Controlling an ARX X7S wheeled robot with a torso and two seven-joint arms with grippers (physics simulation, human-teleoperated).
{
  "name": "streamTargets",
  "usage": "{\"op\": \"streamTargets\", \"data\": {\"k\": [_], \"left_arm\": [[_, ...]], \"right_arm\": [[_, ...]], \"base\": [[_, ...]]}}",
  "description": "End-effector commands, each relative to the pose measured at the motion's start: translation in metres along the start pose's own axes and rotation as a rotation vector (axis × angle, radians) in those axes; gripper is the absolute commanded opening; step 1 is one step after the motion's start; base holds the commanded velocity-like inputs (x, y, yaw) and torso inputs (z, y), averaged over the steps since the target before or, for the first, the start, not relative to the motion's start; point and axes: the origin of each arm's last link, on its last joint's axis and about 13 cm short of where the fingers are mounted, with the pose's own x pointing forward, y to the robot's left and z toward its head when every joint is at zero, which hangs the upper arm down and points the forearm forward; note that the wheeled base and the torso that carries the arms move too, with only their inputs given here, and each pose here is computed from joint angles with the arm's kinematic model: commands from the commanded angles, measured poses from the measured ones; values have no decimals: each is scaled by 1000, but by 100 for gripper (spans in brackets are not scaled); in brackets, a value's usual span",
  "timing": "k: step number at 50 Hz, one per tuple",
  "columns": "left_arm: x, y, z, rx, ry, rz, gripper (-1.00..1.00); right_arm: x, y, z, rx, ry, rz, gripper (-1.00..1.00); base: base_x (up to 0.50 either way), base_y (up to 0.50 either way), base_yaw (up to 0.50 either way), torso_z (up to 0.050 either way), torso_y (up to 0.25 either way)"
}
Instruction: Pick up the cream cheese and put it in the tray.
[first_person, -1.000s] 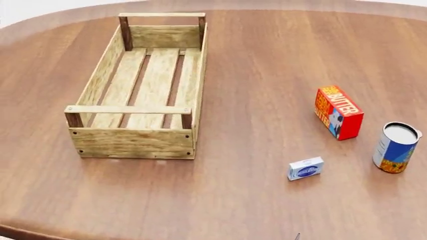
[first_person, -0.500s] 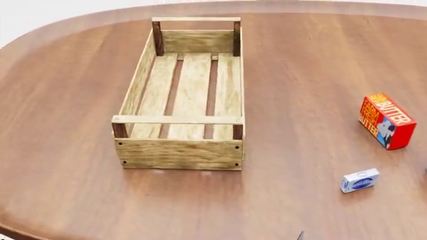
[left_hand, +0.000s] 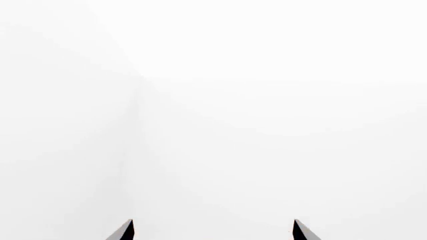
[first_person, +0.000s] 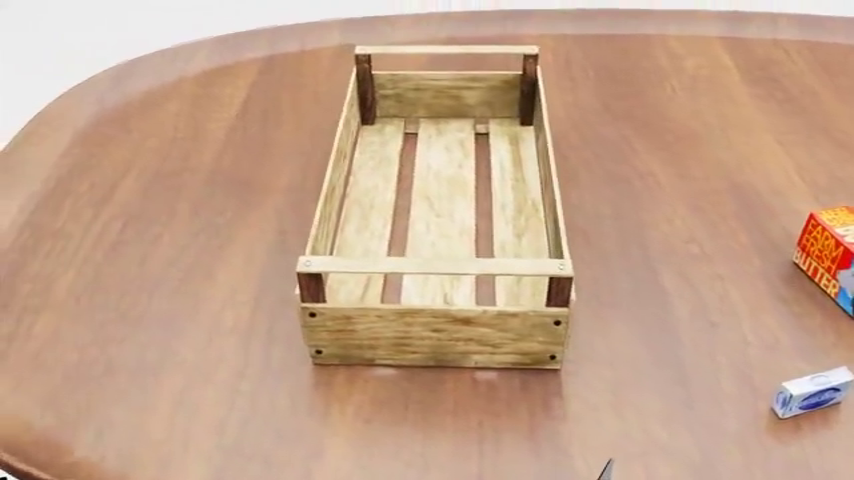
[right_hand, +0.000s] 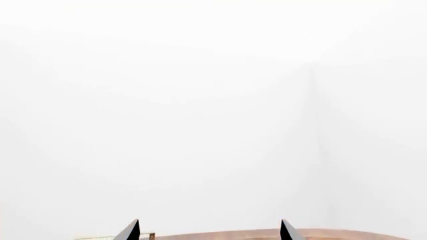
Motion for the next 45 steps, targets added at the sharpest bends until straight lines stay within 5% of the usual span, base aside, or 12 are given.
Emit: {"op": "streamTargets", "data": {"k": [1, 45], "left_arm": [[0, 0, 0, -2, 0, 0, 100], [-1, 0, 1, -5, -16, 7, 100]], "right_arm": [[0, 0, 1, 6, 3, -2, 100], [2, -4, 1, 35, 10, -34, 100]], "base": [[180, 98, 0, 0, 0], [120, 56, 0, 0, 0]]}}
